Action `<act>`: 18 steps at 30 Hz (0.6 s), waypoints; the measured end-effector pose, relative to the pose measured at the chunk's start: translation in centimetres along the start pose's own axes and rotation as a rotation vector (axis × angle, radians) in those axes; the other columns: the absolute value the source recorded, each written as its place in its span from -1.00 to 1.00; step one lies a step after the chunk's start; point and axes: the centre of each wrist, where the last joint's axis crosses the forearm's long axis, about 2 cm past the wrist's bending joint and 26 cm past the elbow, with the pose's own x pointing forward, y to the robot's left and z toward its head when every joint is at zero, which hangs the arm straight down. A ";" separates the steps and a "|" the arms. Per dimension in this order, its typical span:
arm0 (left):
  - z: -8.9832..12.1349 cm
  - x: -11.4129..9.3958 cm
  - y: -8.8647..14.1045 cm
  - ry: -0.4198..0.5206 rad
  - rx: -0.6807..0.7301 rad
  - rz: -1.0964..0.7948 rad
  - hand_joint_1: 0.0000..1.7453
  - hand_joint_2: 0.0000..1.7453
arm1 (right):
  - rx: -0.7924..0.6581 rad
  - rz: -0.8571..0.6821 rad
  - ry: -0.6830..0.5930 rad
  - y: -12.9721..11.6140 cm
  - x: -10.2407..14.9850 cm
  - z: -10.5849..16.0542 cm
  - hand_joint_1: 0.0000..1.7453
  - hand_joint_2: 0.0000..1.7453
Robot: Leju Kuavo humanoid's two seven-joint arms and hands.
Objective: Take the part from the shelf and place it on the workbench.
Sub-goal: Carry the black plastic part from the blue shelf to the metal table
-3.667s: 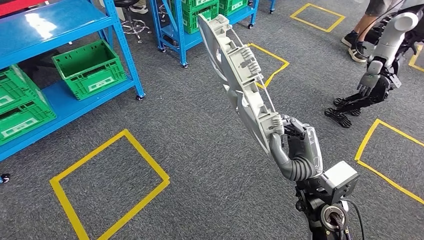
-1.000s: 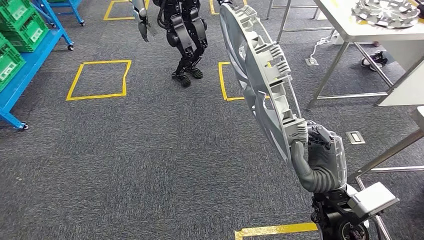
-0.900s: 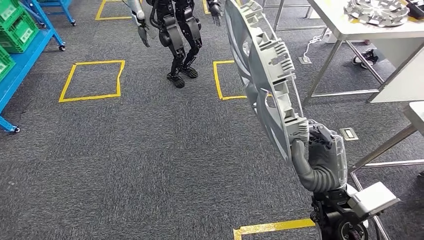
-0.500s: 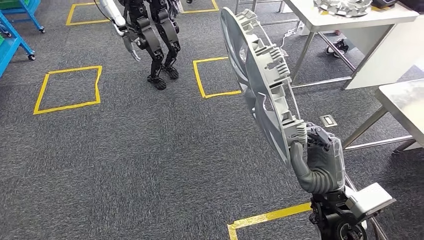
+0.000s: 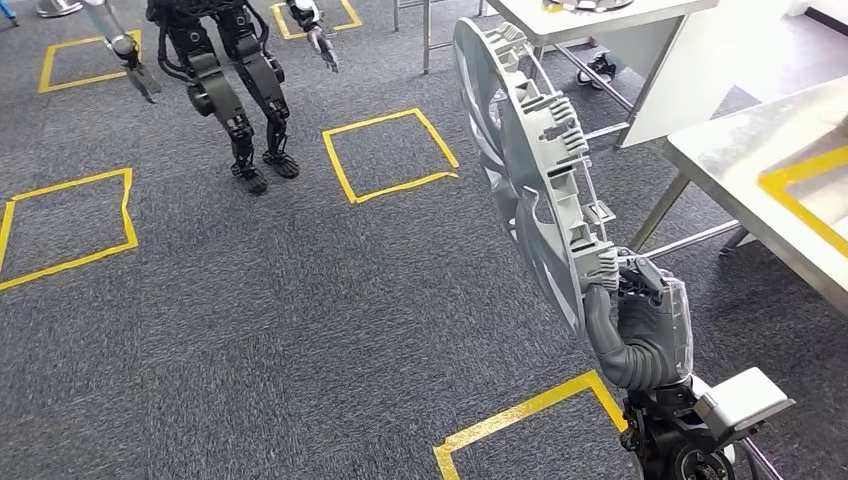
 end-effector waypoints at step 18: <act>0.0 0.1 0.1 -0.005 0.000 -0.004 -1.00 1.00 | -0.012 0.005 0.012 0.0 0.0 0.5 1.00 1.00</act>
